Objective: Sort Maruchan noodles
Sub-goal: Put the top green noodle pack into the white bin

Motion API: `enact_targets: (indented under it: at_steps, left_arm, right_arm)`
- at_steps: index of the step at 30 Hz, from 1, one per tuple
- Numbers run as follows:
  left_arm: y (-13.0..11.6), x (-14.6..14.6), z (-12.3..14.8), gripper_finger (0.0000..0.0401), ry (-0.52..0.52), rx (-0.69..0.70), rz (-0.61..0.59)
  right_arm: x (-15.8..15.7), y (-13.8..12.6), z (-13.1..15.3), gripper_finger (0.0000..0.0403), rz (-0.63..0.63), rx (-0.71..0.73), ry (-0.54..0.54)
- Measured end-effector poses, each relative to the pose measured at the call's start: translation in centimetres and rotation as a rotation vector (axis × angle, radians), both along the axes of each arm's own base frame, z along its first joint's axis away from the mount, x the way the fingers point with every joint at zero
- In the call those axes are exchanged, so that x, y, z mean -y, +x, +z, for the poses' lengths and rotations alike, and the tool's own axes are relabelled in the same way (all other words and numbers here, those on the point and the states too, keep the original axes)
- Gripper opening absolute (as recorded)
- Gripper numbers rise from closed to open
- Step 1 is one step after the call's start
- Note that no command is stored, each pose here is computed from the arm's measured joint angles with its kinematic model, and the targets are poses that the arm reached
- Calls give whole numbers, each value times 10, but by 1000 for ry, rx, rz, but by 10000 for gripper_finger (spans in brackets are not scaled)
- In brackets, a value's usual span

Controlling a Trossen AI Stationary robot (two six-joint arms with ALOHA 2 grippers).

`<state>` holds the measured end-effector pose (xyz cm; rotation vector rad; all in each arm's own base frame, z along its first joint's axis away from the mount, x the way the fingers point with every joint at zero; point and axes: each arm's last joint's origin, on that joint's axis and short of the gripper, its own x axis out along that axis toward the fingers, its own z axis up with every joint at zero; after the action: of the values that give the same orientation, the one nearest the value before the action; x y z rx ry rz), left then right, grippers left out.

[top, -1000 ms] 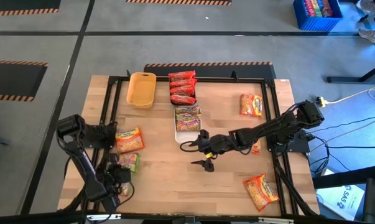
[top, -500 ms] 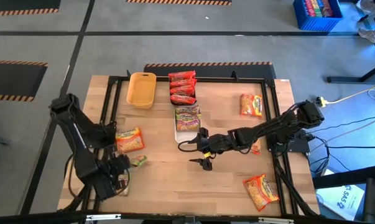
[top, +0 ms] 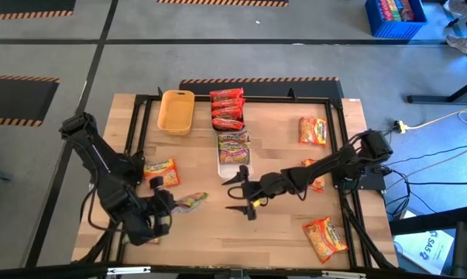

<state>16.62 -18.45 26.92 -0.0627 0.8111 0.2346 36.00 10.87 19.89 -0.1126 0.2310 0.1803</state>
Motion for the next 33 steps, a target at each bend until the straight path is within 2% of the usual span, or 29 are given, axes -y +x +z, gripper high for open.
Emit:
enact_targets:
  at_steps: [6, 15, 19, 22, 33]
  left_arm:
    - [18, -3, 5, 0, 39, 57, -73]
    - [37, -15, 8, 0, 78, 90, -59]
    - [38, -15, 9, 0, 102, 100, -68]
    - [38, -15, 9, 0, 108, 103, -70]
    - [38, -15, 9, 0, 119, 104, -74]
  right_arm:
    - [-2, 8, -2, 365, 20, 47, -11]
    - [-12, 39, 0, 365, 56, 79, -46]
    - [-13, 42, 1, 359, 54, 35, -59]
    - [-13, 42, 1, 330, 44, 36, -62]
    - [-13, 42, 1, 156, 53, 38, -84]
